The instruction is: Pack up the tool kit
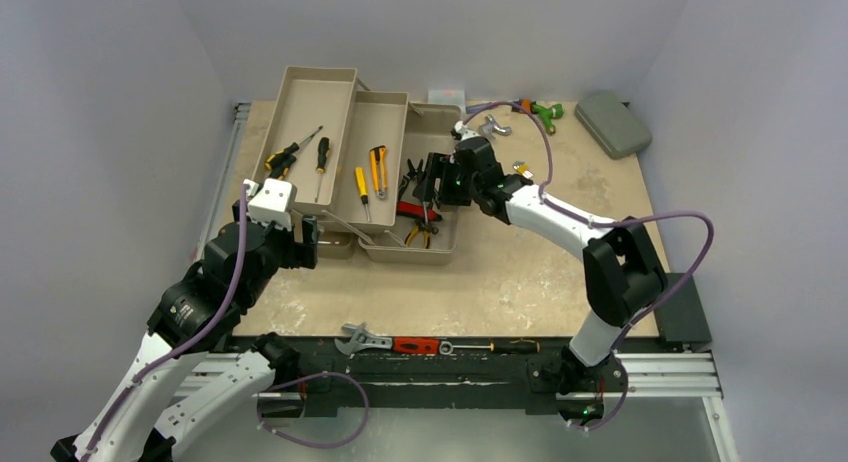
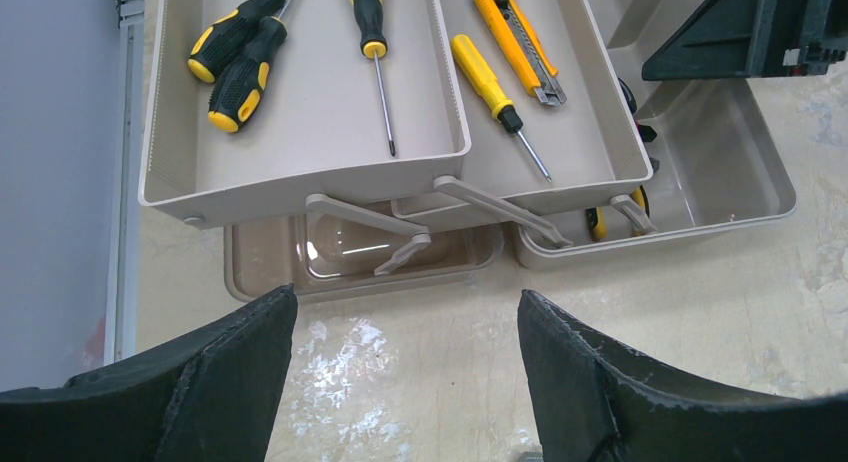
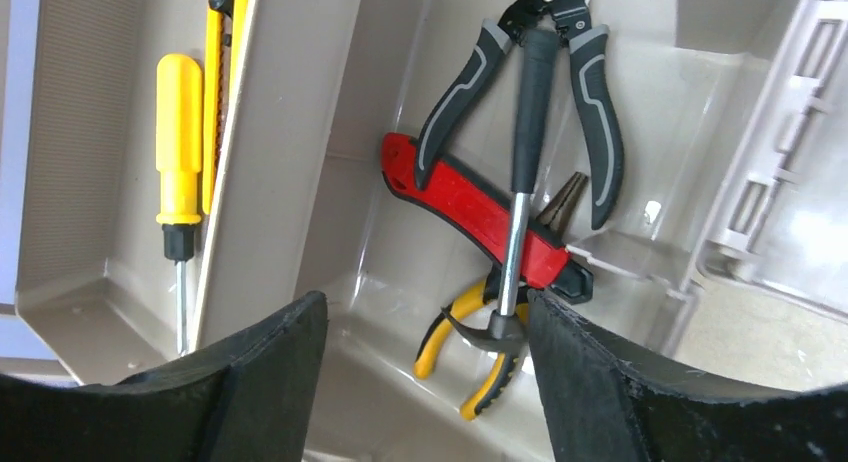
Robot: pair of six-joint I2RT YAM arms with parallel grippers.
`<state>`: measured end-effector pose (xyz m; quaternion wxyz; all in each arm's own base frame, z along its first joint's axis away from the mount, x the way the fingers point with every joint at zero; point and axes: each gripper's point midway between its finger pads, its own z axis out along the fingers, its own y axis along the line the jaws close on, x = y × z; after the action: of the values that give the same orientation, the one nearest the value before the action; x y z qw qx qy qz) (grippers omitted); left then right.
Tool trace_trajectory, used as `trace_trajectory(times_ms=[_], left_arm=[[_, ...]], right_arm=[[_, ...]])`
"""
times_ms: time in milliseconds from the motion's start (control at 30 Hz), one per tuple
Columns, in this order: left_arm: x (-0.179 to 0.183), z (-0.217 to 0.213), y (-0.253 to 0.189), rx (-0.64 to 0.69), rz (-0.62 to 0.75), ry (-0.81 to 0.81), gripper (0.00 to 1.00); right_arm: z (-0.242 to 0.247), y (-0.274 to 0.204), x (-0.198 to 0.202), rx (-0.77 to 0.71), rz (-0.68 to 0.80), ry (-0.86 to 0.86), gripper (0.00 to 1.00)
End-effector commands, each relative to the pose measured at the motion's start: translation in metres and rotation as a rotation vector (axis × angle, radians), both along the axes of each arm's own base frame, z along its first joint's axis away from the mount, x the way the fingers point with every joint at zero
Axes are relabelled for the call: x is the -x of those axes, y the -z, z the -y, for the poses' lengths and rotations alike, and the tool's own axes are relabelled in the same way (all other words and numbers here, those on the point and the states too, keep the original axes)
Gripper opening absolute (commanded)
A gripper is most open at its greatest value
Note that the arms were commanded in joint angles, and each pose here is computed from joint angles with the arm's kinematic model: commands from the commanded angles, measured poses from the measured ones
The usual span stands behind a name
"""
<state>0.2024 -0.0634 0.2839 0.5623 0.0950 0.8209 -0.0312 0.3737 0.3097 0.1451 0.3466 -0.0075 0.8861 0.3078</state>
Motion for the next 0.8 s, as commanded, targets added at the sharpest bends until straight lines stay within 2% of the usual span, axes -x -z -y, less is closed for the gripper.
trace_trajectory(times_ms=[0,33,67,233,333,533,667,700,767], left_arm=[[-0.005,0.000,-0.002,0.002,0.014,-0.012,0.78],[-0.005,0.000,-0.002,0.003,0.015,-0.012,0.78],[-0.005,0.000,-0.002,0.001,0.013,-0.013,0.78],[-0.006,0.000,-0.001,-0.003,0.012,-0.014,0.78],[-0.007,0.001,0.000,-0.008,0.004,-0.013,0.78],[-0.008,-0.001,0.001,-0.011,0.003,-0.030,0.80],[-0.009,-0.003,0.000,-0.007,0.009,-0.049,0.80],[-0.009,-0.004,0.000,-0.001,0.010,-0.057,0.83],[-0.008,-0.004,-0.003,0.023,0.008,-0.072,0.92]], right_arm=[[0.024,-0.039,-0.001,0.052,0.108,0.056,0.79],[0.032,-0.038,0.001,0.084,0.106,0.081,0.86],[0.040,-0.038,0.004,0.111,0.110,0.094,0.88],[0.071,-0.027,0.024,0.191,0.116,0.127,0.88],[0.083,-0.008,0.030,0.248,0.081,0.147,0.84],[0.074,0.036,0.032,0.294,-0.048,0.134,0.71],[0.076,0.049,0.027,0.351,-0.078,0.150,0.50],[0.077,0.052,0.027,0.362,-0.083,0.156,0.37],[0.084,0.054,0.028,0.382,-0.090,0.174,0.07]])
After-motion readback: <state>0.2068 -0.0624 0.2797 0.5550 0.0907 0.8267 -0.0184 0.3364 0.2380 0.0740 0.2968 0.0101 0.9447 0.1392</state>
